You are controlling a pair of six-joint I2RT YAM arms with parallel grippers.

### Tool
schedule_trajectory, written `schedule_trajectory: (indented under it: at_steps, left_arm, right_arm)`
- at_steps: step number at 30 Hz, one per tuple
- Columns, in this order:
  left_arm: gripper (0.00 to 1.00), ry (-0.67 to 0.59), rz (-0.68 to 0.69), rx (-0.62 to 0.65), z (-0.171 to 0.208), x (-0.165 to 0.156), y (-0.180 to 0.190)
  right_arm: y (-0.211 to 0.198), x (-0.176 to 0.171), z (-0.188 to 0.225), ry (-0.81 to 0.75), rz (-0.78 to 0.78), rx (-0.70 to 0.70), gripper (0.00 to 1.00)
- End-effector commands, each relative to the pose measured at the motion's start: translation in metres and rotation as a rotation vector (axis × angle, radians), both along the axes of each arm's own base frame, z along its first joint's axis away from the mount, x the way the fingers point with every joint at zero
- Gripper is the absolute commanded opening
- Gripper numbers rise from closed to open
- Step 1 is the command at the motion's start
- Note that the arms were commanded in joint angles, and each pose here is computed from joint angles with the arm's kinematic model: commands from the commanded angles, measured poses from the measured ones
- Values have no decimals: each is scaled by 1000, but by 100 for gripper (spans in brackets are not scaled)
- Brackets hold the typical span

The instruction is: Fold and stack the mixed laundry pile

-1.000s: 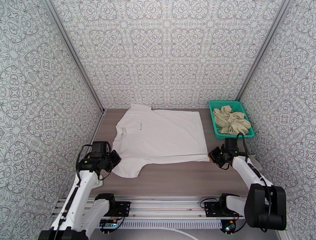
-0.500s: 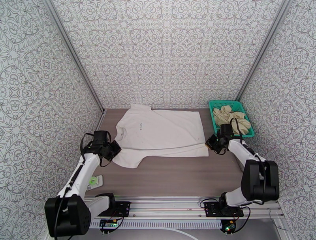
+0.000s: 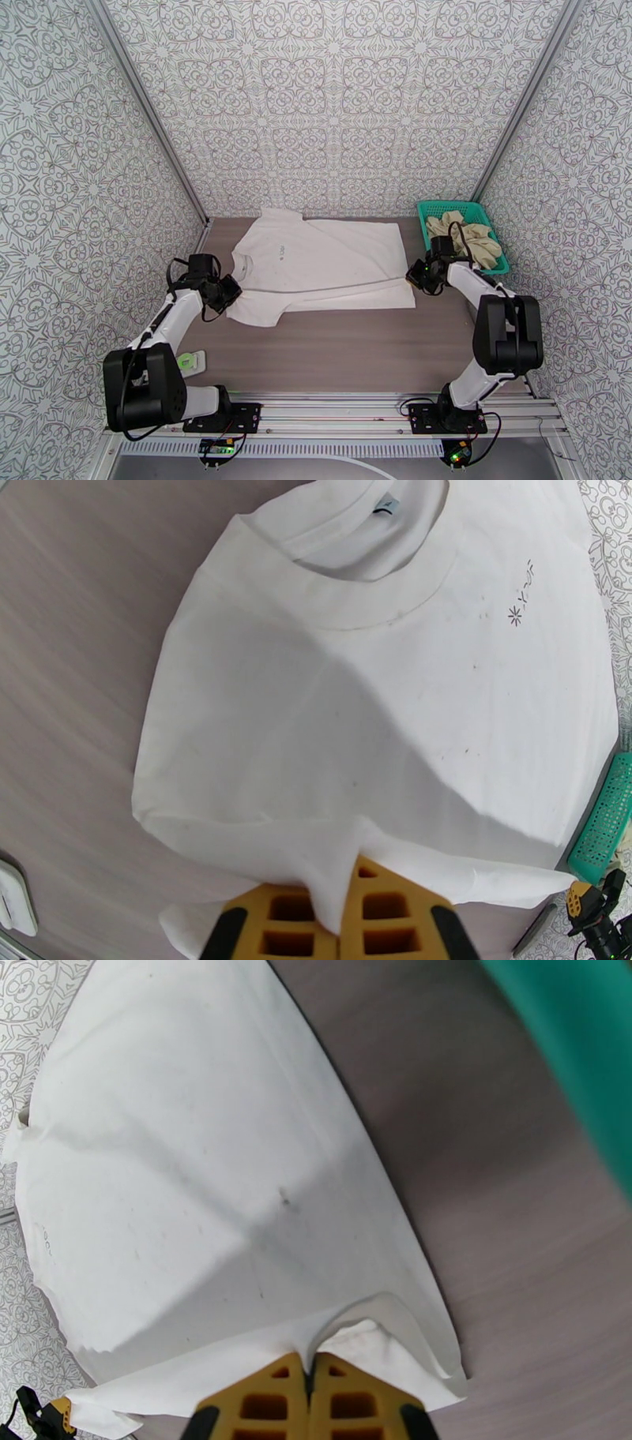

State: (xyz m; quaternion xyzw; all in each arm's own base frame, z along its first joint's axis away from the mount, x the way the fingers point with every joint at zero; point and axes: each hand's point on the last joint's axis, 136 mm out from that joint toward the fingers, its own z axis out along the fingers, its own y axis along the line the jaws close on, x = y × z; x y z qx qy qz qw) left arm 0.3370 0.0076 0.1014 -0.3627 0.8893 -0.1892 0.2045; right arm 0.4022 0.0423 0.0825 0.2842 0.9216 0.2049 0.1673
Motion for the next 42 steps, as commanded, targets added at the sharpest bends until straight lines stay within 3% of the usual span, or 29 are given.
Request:
schedule_trajectory:
  at_steps: [1,8,10,13,16,19,23,28,35,42]
  left_arm:
    - [0,-66,-15,0,12,22,4]
    - [1,-44,-3,-14,-2,33,9]
    - [17,-44,8,-22,-6,38,12]
    - [26,-54,46,-42,-13,47,24]
    - [46,-57,64,-52,-14,53,35]
    - [51,-81,65,-32,-2,51,41]
    - [58,-82,44,39,14,26,42]
    - [58,-66,-15,28,7,-20,6]
    - [61,-24,-46,-37,-17,-71,-46]
    - [56,-16,-48,-111,-47,-70,-78]
  right_arm:
    - [-1,11,0,-4,20,-41,0]
    - [3,24,-9,8,37,-81,2]
    - [1,27,-13,5,37,-97,14]
    - [-2,37,-10,-16,43,-119,20]
    - [1,46,0,-45,70,-125,28]
    - [5,42,13,-69,96,-151,36]
    - [20,27,23,-97,141,-174,39]
    - [61,16,7,-105,250,-104,39]
    - [75,20,-16,-69,274,-86,36]
    - [87,13,-4,-92,298,-89,35]
